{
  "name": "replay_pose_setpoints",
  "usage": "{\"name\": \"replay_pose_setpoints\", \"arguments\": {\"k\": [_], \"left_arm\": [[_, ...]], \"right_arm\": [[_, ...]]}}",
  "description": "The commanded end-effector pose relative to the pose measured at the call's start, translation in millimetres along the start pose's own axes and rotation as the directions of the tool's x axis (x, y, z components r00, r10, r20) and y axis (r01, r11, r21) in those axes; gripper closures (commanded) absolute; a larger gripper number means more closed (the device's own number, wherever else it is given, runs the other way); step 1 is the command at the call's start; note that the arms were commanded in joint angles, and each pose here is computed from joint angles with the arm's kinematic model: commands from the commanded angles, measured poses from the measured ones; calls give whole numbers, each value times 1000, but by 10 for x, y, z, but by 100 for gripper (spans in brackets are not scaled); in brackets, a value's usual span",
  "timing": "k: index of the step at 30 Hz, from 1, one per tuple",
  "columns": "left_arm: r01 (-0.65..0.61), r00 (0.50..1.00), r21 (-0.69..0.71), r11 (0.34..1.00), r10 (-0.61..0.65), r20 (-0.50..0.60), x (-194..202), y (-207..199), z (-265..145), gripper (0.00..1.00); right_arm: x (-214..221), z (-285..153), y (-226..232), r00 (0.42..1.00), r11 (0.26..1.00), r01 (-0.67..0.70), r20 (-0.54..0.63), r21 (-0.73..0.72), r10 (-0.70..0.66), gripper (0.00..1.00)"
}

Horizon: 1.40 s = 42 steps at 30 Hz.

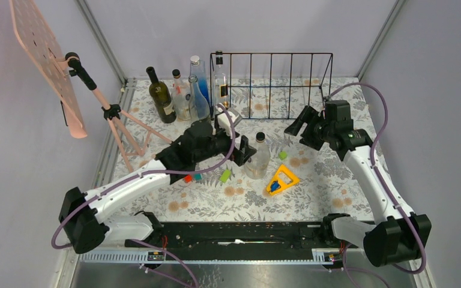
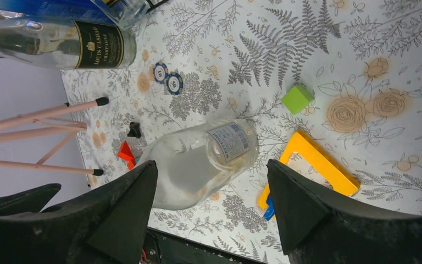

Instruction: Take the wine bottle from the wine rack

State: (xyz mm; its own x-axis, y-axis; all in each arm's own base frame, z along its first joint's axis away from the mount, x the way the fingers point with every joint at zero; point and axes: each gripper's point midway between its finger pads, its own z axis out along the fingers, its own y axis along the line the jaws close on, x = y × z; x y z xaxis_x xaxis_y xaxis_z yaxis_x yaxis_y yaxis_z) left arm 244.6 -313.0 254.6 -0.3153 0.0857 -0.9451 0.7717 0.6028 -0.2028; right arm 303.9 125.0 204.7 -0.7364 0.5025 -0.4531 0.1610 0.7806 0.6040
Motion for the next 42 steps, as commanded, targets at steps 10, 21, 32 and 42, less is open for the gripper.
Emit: {"name": "replay_pose_setpoints", "arguments": {"k": [10, 21, 32, 42], "left_arm": [[-100, 990, -14, 995, 101, 99, -397, -191, 533, 13], [-133, 987, -117, 984, 142, 72, -340, 21, 796, 31], [-112, 992, -60, 992, 115, 45, -254, -71, 878, 55], [-101, 994, -79, 992, 104, 28, -276, -49, 815, 100]], "right_arm": [[144, -66, -160, 999, 999, 37, 4, 8, -37, 19], [225, -60, -128, 999, 999, 36, -36, -25, -37, 20], [254, -61, -127, 998, 999, 40, -47, -34, -42, 20], [256, -56, -130, 998, 999, 34, -49, -33, -36, 20]]}}
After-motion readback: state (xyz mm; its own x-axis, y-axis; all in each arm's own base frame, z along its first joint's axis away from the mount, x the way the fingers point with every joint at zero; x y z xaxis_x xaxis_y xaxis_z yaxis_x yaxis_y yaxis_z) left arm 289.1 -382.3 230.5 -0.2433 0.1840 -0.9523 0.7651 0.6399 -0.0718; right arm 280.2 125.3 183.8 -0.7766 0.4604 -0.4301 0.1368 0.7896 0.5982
